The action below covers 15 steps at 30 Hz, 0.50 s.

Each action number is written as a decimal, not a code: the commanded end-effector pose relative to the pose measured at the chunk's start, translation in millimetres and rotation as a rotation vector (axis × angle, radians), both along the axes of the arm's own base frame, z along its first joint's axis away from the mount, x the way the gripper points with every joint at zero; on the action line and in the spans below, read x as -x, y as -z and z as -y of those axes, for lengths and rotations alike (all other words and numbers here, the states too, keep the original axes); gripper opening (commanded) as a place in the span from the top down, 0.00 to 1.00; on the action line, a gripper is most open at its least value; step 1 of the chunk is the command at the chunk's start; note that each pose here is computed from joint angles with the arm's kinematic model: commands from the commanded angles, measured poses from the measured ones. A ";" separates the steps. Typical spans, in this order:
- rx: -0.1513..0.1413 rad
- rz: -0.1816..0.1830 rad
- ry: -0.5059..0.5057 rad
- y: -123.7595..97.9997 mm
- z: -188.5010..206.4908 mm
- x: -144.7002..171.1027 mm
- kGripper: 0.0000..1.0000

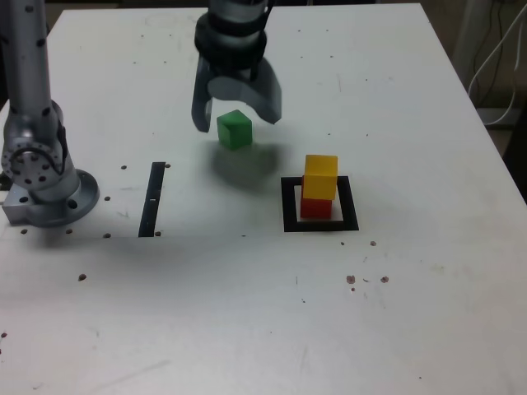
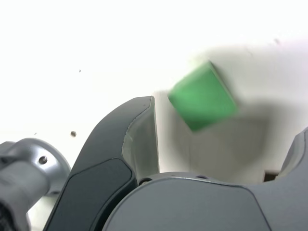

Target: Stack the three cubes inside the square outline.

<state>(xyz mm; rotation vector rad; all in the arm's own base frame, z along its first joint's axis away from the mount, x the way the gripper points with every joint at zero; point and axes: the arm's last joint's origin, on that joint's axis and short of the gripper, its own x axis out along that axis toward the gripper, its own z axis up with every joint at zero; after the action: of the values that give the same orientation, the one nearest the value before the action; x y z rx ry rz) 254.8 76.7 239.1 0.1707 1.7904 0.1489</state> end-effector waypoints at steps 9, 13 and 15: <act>-0.036 -0.044 -0.042 22.3 -18.6 2.8 0.03; -0.020 -0.046 -0.039 30.2 -19.3 0.0 0.07; -0.014 -0.039 -0.037 33.6 -19.4 -1.5 0.08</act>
<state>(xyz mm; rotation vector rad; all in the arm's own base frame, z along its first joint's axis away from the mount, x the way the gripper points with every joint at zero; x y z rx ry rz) 255.9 95.7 207.6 0.1531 1.8310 0.1898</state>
